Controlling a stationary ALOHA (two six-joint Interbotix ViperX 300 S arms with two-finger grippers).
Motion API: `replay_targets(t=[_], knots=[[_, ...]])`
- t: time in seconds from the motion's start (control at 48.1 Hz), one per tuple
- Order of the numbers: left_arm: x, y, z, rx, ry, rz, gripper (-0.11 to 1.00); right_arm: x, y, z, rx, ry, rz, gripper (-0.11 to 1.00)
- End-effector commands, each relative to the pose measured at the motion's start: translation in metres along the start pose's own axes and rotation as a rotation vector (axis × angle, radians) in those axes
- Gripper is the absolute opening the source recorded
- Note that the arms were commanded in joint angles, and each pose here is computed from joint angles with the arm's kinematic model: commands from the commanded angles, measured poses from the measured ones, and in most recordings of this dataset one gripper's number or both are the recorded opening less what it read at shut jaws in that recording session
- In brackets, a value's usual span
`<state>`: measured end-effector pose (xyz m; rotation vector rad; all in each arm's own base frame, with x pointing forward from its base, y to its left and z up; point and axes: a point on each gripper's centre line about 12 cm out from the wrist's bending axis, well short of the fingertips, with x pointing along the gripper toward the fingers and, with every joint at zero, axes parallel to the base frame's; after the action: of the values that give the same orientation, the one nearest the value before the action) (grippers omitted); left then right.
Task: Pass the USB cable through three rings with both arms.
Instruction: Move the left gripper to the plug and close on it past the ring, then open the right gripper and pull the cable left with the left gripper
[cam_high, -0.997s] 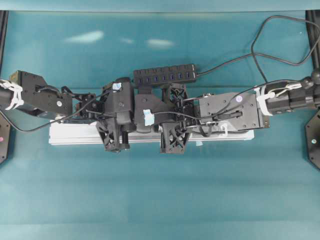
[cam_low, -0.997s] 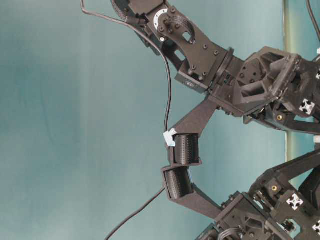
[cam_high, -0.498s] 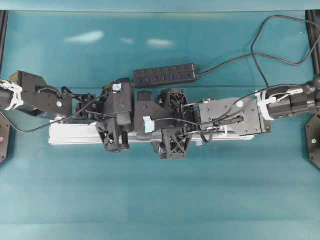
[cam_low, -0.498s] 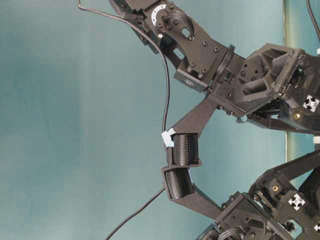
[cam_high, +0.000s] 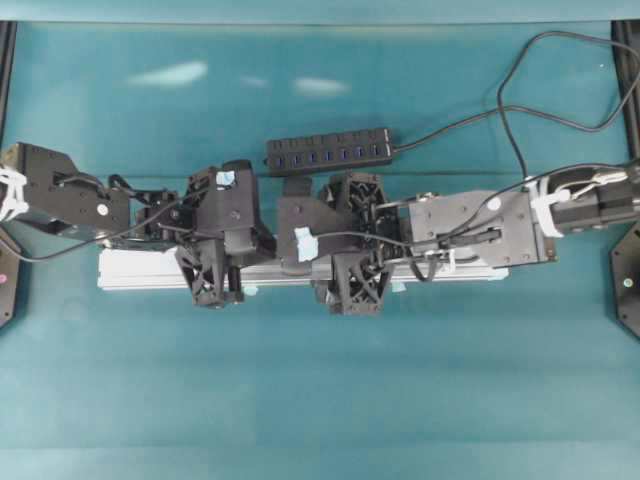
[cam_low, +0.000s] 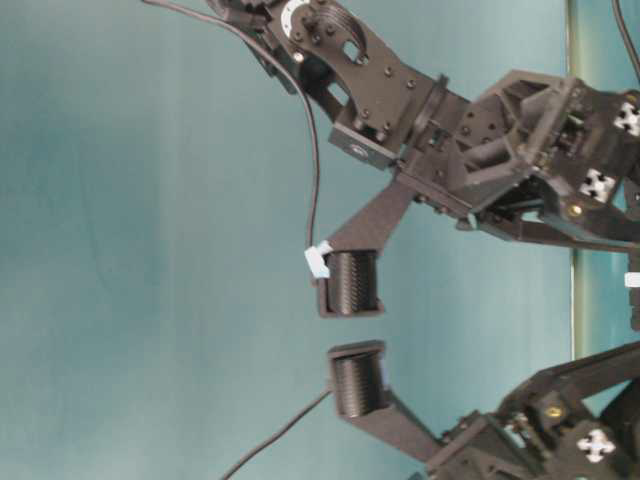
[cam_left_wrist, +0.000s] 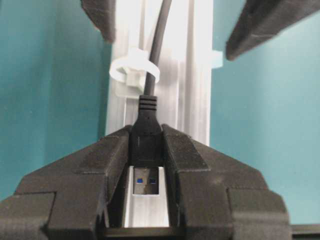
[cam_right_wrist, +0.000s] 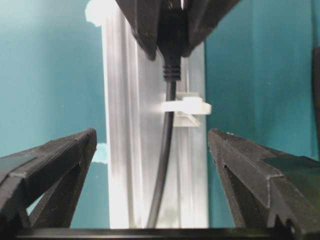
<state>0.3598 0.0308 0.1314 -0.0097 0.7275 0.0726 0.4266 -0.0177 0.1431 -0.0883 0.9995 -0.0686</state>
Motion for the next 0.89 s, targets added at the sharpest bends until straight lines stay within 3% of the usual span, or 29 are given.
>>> replay_targets(t=[0.0, 0.332, 0.872], knots=[[-0.009, -0.003, 0.012, 0.012, -0.039, -0.006, 0.21, -0.018, -0.003, 0.012, 0.010, -0.067, -0.003, 0.85], [-0.015, -0.011, 0.009, 0.033, 0.050, -0.023, 0.21, -0.062, -0.008, 0.022, 0.016, -0.181, -0.005, 0.84], [-0.038, -0.013, 0.033, 0.036, -0.036, -0.026, 0.21, -0.113, -0.010, -0.011, 0.030, -0.234, -0.005, 0.82]])
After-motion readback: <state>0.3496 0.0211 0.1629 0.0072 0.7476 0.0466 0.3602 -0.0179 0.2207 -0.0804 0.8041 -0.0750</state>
